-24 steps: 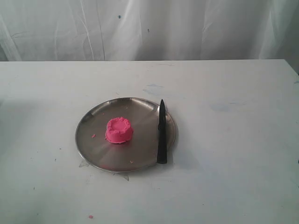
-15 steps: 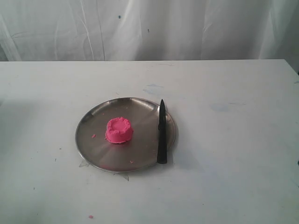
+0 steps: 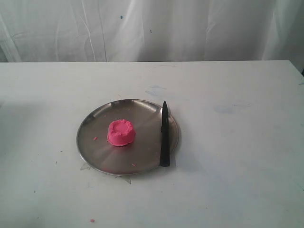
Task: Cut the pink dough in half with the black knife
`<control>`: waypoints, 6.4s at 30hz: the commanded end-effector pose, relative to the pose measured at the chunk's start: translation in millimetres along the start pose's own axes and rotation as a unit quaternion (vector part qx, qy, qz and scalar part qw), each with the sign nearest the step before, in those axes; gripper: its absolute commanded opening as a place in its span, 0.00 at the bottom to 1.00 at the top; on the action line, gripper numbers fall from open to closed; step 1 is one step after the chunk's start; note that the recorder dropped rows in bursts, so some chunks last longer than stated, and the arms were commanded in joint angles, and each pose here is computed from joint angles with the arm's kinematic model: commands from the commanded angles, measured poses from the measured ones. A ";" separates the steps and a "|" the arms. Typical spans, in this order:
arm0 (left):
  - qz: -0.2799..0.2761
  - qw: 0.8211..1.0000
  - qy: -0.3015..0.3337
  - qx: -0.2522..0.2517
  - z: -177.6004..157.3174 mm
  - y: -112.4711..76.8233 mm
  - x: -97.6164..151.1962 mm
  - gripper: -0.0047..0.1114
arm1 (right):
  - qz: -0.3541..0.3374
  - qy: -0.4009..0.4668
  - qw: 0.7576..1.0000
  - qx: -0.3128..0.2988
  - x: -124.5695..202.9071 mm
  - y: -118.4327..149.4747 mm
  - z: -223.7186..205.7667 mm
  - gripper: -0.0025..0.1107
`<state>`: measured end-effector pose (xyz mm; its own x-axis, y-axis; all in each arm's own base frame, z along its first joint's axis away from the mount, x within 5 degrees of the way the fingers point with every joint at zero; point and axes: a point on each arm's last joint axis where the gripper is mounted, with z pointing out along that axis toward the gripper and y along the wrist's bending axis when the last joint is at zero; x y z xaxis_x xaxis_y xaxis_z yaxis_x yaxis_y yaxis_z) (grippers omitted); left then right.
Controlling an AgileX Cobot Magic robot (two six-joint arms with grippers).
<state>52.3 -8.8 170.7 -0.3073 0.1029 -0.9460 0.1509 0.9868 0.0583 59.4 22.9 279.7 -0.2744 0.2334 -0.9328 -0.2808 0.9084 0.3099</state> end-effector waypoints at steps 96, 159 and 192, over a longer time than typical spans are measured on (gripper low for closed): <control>-0.009 1.000 -0.003 0.005 0.1 -0.8 0.6 0.04 | 0.029 0.594 0.800 -0.080 101.0 40.2 362.5 0.48; 0.012 1.000 0.000 0.004 0.1 -0.6 1.1 0.04 | -0.418 0.503 0.754 0.070 13.7 71.0 312.7 0.10; 0.012 1.000 0.000 0.004 0.1 -0.6 1.1 0.04 | -0.704 0.371 0.600 0.077 103.5 138.1 276.0 0.10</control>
<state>52.3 -8.8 170.7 -0.3032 0.1299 -0.9440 0.1591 0.9837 0.0842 246.2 263.1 182.3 -0.2521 -0.9642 0.0822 -0.6510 0.1062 -0.7516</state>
